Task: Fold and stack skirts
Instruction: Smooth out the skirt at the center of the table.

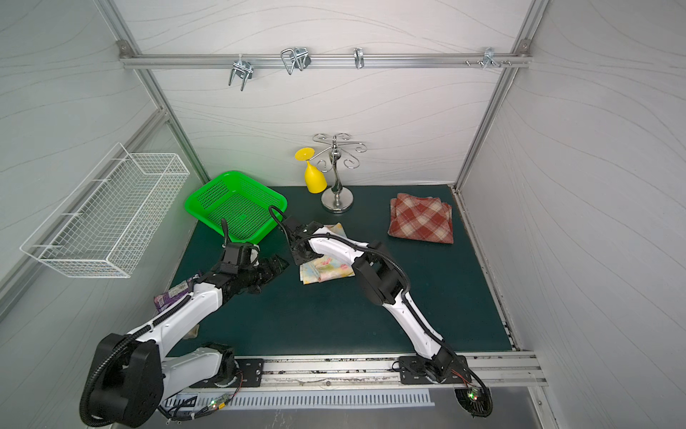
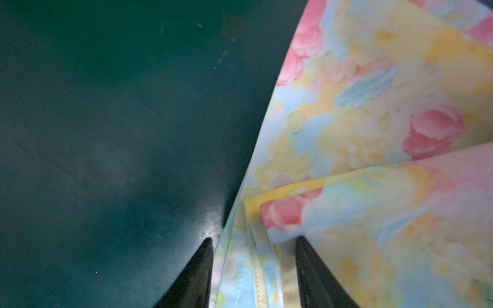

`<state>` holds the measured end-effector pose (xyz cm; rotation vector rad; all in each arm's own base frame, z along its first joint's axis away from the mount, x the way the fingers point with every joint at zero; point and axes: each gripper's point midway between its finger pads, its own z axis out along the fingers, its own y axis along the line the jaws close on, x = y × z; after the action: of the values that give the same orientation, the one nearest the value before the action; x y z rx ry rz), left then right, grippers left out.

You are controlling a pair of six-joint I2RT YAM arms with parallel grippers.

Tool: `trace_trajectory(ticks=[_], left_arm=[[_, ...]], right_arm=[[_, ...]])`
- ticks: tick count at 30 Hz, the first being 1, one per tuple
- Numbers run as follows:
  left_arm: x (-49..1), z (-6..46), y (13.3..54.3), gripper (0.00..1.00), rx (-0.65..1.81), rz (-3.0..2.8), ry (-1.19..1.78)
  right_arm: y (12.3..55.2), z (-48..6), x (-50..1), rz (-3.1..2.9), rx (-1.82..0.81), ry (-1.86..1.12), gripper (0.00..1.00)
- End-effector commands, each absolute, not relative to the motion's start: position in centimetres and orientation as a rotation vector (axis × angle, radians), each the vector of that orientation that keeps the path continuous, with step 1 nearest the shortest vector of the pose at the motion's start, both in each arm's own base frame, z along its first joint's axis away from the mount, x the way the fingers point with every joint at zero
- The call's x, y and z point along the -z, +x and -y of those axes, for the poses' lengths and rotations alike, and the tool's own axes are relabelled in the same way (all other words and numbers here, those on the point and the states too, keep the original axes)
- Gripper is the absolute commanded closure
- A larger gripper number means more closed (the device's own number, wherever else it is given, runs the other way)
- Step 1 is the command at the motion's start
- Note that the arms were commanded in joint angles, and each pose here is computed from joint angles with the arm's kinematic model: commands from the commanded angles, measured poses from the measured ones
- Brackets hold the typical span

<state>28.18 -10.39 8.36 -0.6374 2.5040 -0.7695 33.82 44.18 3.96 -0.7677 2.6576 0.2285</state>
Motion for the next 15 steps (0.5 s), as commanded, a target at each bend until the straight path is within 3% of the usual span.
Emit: trace_trajectory(ticks=[1, 4, 10, 15], left_arm=[[-8.6, 10.1, 28.2, 0.01, 0.766, -2.495, -0.629], [-8.6, 9.9, 28.2, 0.01, 0.764, -2.496, -0.631], [-8.8, 9.8, 28.3, 0.01, 0.765, -2.492, -0.632], [-8.8, 9.8, 28.2, 0.01, 0.767, -2.492, -0.638]], right_arm=[[34.1, -43.9, -2.4, -2.682, -0.19, -0.763, 0.55], [34.5, -43.5, -2.0, -2.696, -0.186, -0.74, 0.64], [34.9, -43.0, -1.6, -2.706, -0.194, -0.72, 0.6], [35.2, -42.4, -0.8, -2.721, -0.158, -0.721, 0.65]])
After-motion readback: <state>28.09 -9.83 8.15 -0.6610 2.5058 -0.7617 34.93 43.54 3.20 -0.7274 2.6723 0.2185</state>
